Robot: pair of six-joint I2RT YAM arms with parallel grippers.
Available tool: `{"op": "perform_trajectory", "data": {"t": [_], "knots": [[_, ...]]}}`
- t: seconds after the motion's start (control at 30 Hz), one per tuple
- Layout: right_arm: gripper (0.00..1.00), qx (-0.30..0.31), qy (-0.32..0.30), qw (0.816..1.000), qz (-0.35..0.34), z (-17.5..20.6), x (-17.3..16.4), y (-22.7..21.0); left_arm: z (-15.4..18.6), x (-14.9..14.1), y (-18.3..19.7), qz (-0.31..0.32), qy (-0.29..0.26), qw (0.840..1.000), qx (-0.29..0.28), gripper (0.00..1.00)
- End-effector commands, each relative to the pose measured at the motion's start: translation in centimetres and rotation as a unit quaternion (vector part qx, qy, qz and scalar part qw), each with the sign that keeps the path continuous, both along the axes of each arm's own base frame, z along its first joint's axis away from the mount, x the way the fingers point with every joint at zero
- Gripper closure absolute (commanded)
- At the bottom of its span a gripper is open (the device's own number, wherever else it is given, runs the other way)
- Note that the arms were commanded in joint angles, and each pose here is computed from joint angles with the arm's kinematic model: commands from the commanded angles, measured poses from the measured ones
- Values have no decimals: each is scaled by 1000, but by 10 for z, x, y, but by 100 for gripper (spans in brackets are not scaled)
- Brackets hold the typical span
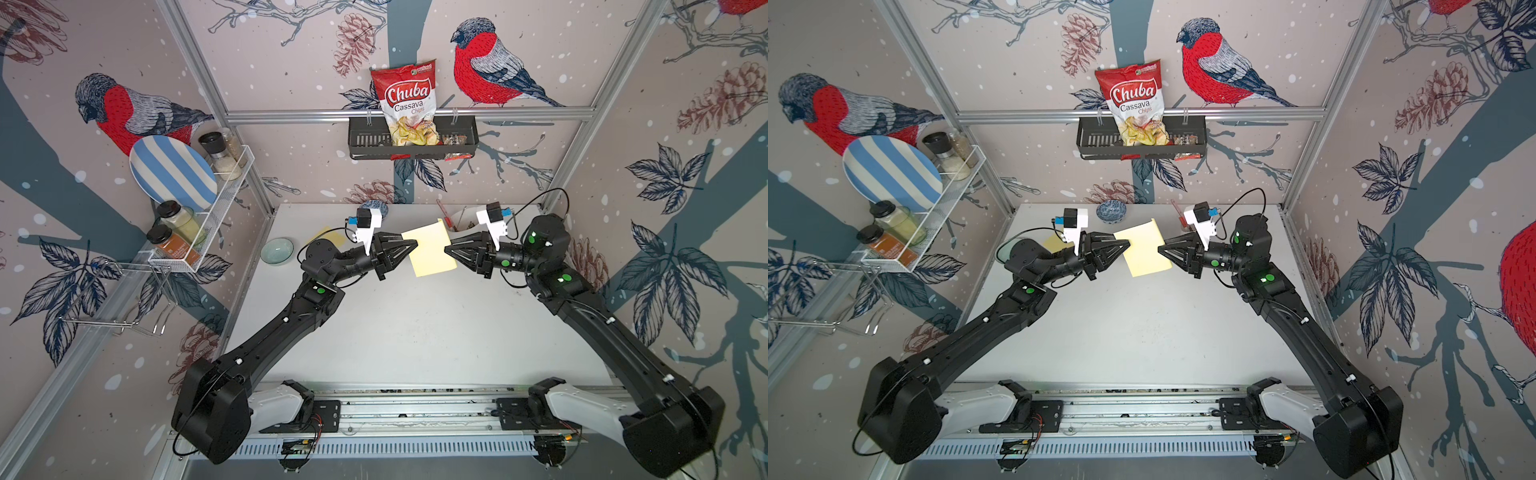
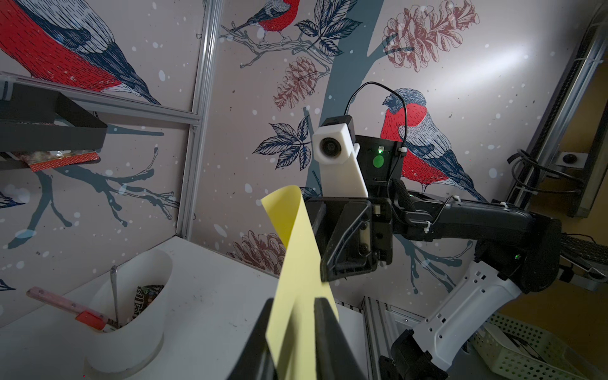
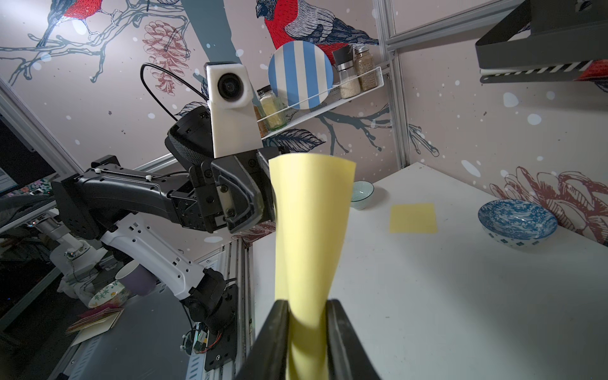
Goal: Fold the square paper along the opposite sides
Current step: Pick up the paper from the center of the board.
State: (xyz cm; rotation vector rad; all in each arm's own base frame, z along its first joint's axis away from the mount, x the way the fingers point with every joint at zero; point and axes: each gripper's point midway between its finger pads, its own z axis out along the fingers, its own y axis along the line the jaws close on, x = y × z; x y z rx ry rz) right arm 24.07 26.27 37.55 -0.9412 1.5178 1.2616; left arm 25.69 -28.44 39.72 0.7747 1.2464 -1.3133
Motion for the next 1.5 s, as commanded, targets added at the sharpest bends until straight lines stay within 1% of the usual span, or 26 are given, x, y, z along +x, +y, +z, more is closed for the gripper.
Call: {"op": "perform_trajectory", "data": {"t": [0.0,0.23,0.43,0.57,0.8,0.93,1.03,1.1,1.2,1.23,1.27,1.3,1.37,1.4,1.43,1.47], "knots": [[75,9,-18,1000,-1,8,0,1,10,-5,3,-6,-20,1000,-16,80],[75,10,-20,1000,1,9,-1,3,9,-4,1,-11,-17,1000,-17,81],[74,9,-19,1000,-1,9,0,3,9,-4,1,-12,-15,1000,-18,88],[74,9,-20,1000,0,9,0,3,9,-4,2,-12,-16,1000,-18,91],[74,10,-23,1000,-5,11,0,3,8,-4,2,-13,-14,1000,-19,93],[74,11,-22,1000,-5,11,1,3,7,-4,2,-13,-11,1000,-19,100],[74,11,-21,1000,-5,10,0,3,8,-4,3,-14,-12,1000,-20,100],[69,9,-21,1000,-6,10,0,3,10,-4,4,-12,-13,1000,-23,100],[47,3,-19,999,-26,7,6,1,13,-5,5,-13,-14,1000,-22,100],[41,1,-19,999,-41,7,10,-1,14,-5,3,-18,-13,1000,-18,100],[38,1,-19,998,-62,8,16,-4,15,-5,2,-20,-13,1000,-12,100],[32,0,-18,996,-93,9,24,-10,15,-5,1,-23,-13,1000,-5,100],[30,5,-18,988,-151,15,40,-26,17,-5,-1,-27,-14,999,12,100],[27,10,-17,983,-185,19,48,-39,18,-5,-3,-31,-13,999,23,100],[27,19,-14,977,-213,23,55,-51,14,-6,-3,-33,-11,999,35,100],[26,28,-13,972,-231,27,59,-62,19,-8,-3,-36,-17,998,42,100]]}}
